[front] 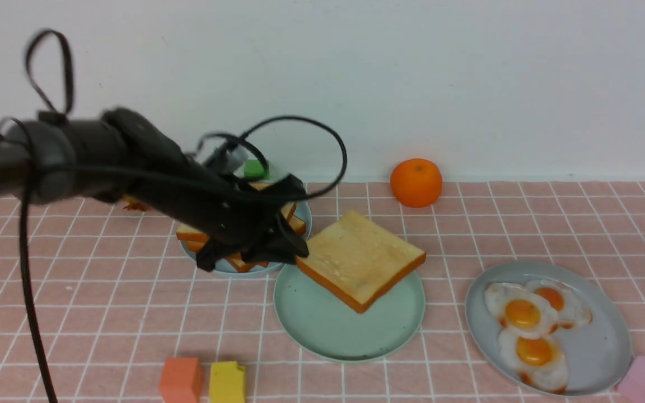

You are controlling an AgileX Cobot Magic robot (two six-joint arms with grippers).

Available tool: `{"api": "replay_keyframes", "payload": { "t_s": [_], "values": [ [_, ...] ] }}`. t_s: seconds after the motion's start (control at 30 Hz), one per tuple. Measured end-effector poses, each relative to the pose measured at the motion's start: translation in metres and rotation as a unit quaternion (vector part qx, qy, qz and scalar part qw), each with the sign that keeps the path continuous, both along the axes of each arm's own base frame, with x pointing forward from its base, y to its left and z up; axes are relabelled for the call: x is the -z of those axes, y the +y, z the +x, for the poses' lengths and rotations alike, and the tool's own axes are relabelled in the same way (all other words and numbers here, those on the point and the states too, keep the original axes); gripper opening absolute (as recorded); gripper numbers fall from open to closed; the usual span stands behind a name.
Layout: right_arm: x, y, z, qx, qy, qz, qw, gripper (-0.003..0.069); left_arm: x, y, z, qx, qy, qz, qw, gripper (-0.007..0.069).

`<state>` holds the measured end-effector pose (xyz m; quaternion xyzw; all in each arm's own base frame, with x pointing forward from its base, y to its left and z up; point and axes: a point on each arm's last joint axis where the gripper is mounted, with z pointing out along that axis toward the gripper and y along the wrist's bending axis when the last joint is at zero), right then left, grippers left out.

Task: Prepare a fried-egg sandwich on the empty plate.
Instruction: Use the left arm to put a slice of bread into the empty plate in the middle

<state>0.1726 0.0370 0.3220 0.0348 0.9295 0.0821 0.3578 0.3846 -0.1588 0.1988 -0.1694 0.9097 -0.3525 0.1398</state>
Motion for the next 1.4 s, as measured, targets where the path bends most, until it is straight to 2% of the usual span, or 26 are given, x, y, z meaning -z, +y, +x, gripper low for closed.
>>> {"api": "replay_keyframes", "payload": {
  "t_s": [0.23,0.4,0.53,0.77,0.97,1.0,1.07,1.1,1.23,1.3,1.4],
  "values": [
    [0.000,0.000,0.000,0.001,0.000,0.000,1.000,0.0264,0.009,-0.007,-0.004,-0.043,-0.017,0.013,0.999,0.0090],
    [0.000,0.000,0.000,0.001,0.000,0.000,1.000,0.0264,0.009,-0.006,-0.005,-0.041,-0.016,0.017,0.999,0.0090],
    [0.000,0.000,0.000,0.001,0.000,0.000,1.000,0.0264,0.012,-0.007,-0.008,-0.037,0.000,0.015,0.999,0.0090],
    [0.000,0.000,0.000,0.000,-0.002,0.000,1.000,0.0264,0.026,-0.006,-0.010,-0.067,0.050,0.016,0.996,0.0111],
    [0.000,0.000,0.000,0.000,-0.002,0.000,1.000,0.0264,0.030,-0.007,-0.014,-0.054,0.074,0.018,0.996,0.0268],
    [0.000,0.000,0.000,0.000,-0.002,0.000,1.000,0.0264,0.030,-0.007,-0.015,-0.049,0.076,0.018,0.996,0.0302],
    [0.000,0.000,0.000,0.001,-0.002,0.001,1.000,0.0264,0.031,-0.009,-0.019,-0.018,0.081,0.023,0.996,0.0436],
    [0.000,0.000,0.000,0.001,-0.002,0.001,1.000,0.0264,0.031,-0.009,-0.019,-0.016,0.081,0.023,0.996,0.0445],
    [0.000,0.000,0.000,0.001,-0.002,0.001,1.000,0.0264,0.027,-0.009,-0.024,0.029,0.068,0.037,0.997,0.0588],
    [0.000,0.000,0.000,0.001,0.001,0.000,1.000,0.0264,0.018,-0.007,-0.026,0.043,0.049,0.049,0.997,0.0627],
    [-0.002,0.000,0.002,-0.011,0.018,-0.016,1.000,0.0274,-0.005,-0.002,-0.029,0.084,0.003,0.084,0.993,0.0640]
  ]
}}
